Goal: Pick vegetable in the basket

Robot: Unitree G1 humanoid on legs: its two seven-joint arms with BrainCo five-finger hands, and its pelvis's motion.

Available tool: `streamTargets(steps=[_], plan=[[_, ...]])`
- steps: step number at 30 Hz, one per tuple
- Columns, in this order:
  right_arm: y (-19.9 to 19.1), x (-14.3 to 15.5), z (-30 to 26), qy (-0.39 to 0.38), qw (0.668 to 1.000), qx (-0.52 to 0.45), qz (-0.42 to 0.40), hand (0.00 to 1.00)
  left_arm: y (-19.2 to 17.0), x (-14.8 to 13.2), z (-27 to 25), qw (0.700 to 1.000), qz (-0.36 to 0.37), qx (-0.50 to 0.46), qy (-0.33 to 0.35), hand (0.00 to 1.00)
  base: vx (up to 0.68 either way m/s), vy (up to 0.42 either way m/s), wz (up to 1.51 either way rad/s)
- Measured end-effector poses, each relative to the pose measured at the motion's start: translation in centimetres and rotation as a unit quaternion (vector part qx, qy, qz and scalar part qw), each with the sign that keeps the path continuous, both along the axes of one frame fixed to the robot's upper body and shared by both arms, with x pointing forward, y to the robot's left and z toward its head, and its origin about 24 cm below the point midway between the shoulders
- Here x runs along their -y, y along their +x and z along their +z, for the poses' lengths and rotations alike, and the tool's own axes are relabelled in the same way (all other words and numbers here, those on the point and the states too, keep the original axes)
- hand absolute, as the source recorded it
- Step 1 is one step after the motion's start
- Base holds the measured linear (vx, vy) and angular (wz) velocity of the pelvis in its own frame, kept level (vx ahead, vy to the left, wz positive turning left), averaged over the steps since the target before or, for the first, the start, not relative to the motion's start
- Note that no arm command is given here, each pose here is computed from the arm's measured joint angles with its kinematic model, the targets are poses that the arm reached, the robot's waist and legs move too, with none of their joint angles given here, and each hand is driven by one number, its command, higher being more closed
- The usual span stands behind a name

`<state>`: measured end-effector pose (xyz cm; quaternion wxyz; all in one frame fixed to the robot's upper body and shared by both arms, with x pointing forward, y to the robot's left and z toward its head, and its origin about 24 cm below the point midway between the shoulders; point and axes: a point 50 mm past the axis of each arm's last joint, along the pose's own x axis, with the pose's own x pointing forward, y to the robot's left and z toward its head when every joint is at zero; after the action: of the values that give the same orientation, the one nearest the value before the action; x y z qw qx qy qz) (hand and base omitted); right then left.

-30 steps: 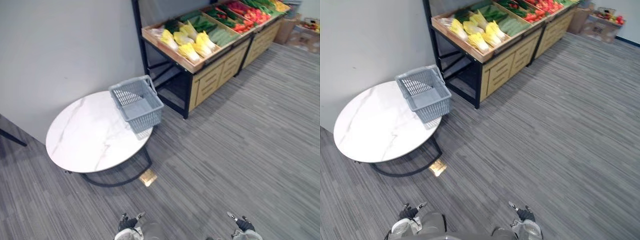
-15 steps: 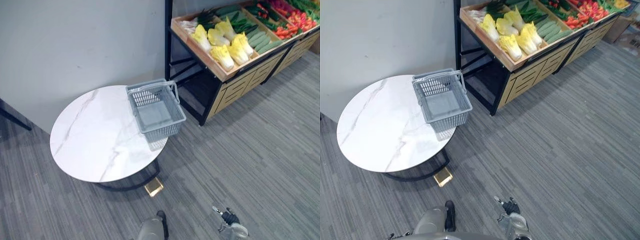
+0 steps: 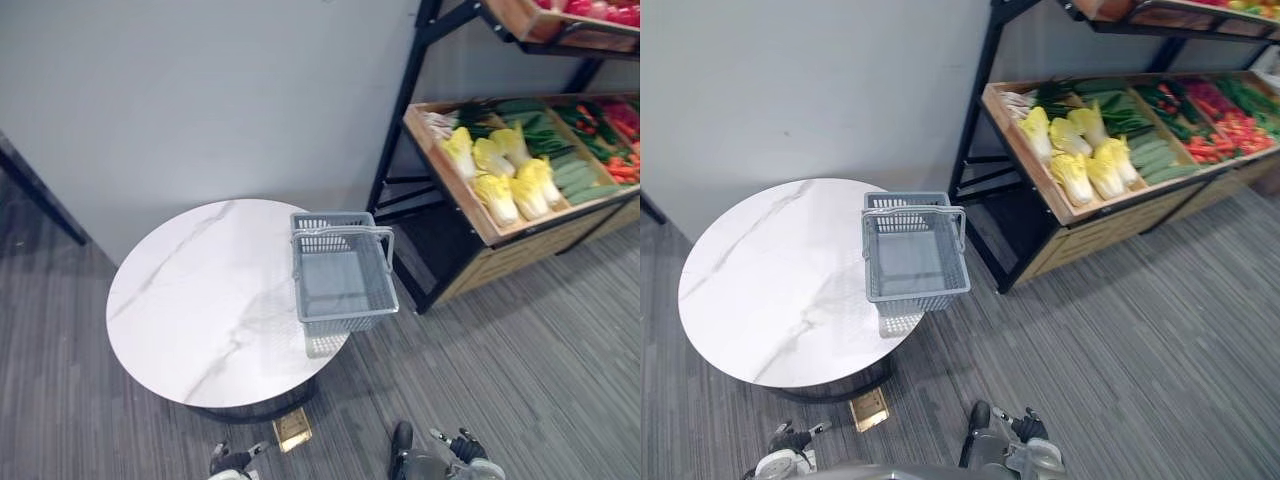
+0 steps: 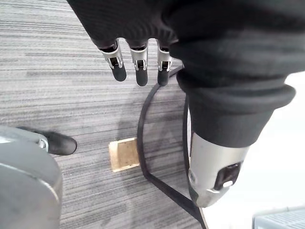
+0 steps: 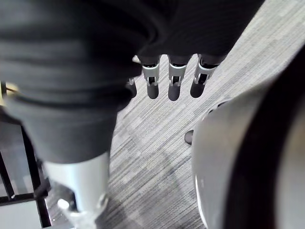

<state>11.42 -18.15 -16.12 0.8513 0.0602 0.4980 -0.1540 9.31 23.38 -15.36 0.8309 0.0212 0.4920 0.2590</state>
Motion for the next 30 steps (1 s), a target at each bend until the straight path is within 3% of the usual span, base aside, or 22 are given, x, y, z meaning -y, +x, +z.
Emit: streamTargets(steps=[2,6,12,18,24,30], plan=[[-0.5,0.0,-0.1,-0.002,1.000,-0.007,0.008,0.00,-0.4,-0.3,0.0,1.000,0.008,-0.005,0.004,0.00,0.36,-0.407,0.82],[2.1,1.1,0.7,-0.024,0.999,0.017,0.033,0.00,-4.1,1.6,-1.4,0.995,0.068,-0.059,-0.033,0.00,0.33,-0.365,0.12],[1.1,1.7,0.4,-0.028,0.999,-0.002,0.024,0.00,-4.5,1.7,-1.5,0.993,0.087,-0.056,-0.050,0.00,0.15,-0.195,0.57],[0.8,1.8,0.3,-0.018,1.000,0.000,-0.004,0.00,-4.1,1.5,-1.4,0.996,0.050,-0.060,-0.039,0.00,0.00,0.021,0.70],[1.9,1.7,0.7,-0.023,1.000,0.016,-0.001,0.00,-3.9,1.3,-1.3,0.997,0.008,-0.068,-0.021,0.00,-0.10,0.105,-0.24],[3.6,3.9,1.9,-0.115,0.991,0.031,0.064,0.00,-2.6,0.6,-0.8,0.996,-0.055,-0.061,0.022,0.00,-0.16,0.133,-0.25]])
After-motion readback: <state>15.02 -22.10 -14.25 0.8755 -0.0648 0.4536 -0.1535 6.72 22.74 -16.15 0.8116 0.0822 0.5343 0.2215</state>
